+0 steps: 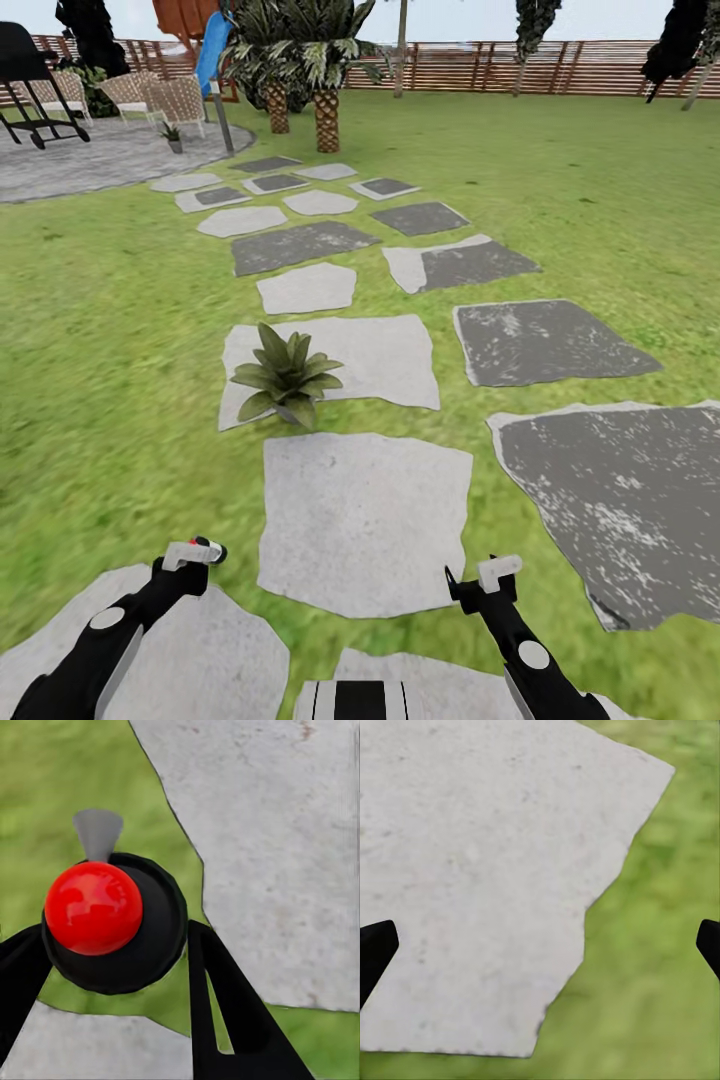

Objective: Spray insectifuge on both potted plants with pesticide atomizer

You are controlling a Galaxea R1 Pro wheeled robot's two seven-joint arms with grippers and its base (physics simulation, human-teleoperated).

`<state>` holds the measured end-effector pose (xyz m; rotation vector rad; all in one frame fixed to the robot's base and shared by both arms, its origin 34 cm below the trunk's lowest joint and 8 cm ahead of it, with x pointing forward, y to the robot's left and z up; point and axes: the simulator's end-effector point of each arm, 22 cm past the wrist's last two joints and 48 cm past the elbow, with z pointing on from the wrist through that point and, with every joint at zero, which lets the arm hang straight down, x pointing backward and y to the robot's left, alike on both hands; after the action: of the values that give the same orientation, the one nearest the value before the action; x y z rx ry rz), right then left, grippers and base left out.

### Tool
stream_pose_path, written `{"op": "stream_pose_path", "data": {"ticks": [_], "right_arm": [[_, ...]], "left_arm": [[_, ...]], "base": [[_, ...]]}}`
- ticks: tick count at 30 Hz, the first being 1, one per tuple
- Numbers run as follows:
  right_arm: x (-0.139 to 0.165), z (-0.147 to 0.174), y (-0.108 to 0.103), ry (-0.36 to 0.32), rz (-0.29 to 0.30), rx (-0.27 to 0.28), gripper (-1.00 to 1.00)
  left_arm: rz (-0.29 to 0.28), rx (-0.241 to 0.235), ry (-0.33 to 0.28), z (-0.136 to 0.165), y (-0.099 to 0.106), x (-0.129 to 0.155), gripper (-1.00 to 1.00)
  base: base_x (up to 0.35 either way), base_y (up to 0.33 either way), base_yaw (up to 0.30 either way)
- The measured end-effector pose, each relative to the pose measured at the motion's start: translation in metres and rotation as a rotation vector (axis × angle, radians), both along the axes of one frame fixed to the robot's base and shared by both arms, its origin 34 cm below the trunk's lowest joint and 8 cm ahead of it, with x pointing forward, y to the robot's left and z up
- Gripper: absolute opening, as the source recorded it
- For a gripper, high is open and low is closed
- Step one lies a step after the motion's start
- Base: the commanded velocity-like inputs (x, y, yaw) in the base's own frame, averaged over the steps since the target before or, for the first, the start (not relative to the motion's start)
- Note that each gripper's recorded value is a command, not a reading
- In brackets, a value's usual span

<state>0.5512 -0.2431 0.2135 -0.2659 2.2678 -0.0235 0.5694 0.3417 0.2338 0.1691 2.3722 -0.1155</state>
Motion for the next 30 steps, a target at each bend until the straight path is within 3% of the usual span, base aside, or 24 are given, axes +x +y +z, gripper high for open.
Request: {"op": "stream_pose_path", "data": {"ticks": [30], "right_arm": [[0.028, 0.054, 0.000, -0.105, 0.000, 0.000, 1.00]], "left_arm": [[-0.007, 0.003, -0.119, 0.061, -0.001, 0.030, -1.00]], "base": [[0.000, 0.001, 0.000]]}}
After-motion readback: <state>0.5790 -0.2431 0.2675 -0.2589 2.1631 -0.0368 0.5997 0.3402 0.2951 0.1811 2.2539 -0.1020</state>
